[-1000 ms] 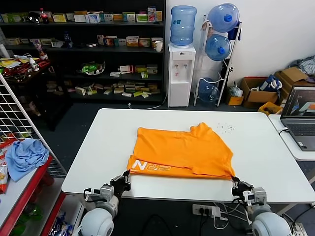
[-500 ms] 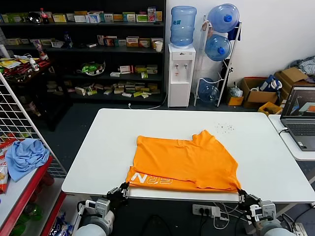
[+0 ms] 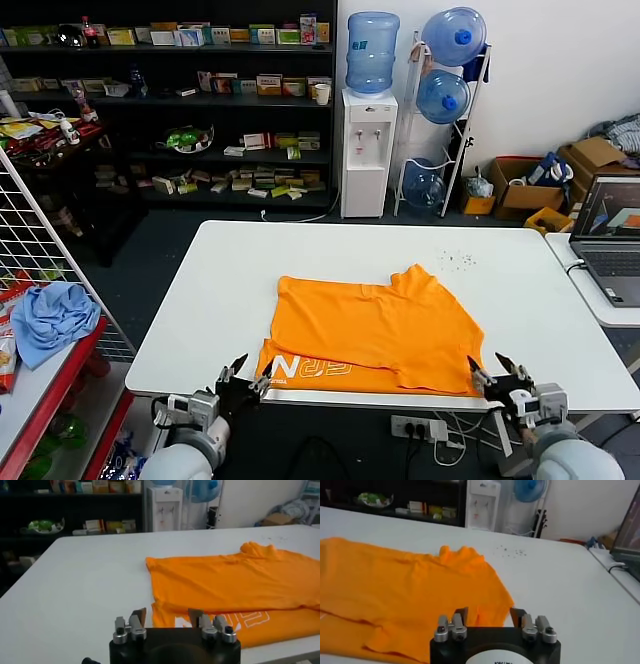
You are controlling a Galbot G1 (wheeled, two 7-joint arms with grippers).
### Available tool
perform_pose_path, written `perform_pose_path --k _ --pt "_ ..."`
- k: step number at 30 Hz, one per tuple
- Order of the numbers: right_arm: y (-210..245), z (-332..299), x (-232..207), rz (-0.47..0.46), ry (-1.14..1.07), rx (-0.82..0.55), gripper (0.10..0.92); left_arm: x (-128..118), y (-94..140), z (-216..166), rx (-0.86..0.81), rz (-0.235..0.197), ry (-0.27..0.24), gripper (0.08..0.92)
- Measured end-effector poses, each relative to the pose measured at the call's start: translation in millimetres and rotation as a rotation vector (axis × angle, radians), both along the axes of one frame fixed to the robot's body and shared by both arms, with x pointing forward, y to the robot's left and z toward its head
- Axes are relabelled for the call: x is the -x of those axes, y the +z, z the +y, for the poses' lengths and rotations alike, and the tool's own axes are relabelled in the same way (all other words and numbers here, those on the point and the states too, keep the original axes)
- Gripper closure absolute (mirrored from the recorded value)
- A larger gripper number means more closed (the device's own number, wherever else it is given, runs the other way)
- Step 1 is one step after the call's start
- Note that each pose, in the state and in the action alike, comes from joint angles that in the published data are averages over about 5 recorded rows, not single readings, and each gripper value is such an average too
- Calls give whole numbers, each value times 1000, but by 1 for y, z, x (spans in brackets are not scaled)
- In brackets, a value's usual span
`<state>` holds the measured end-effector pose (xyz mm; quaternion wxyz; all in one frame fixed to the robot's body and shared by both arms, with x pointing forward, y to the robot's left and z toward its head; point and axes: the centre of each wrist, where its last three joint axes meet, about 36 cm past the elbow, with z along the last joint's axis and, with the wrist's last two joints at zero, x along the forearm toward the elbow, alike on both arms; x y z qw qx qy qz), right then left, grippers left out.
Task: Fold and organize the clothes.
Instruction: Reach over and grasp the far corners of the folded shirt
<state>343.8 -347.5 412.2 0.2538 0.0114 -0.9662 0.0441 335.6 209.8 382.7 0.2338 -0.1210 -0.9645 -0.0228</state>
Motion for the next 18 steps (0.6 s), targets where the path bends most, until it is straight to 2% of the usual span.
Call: perform_pose_path --k 3,7,18 --pt "-1 -6 -25 -11 -6 -28 235 -22 1 -3 13 -24 8 244" --pt "-3 -13 -63 -12 -11 -69 203 -59 -1 -8 22 -47 16 183" --pt "-3 -22 -169 17 -14 -170 200 -162 -8 -24 19 -58 22 177"
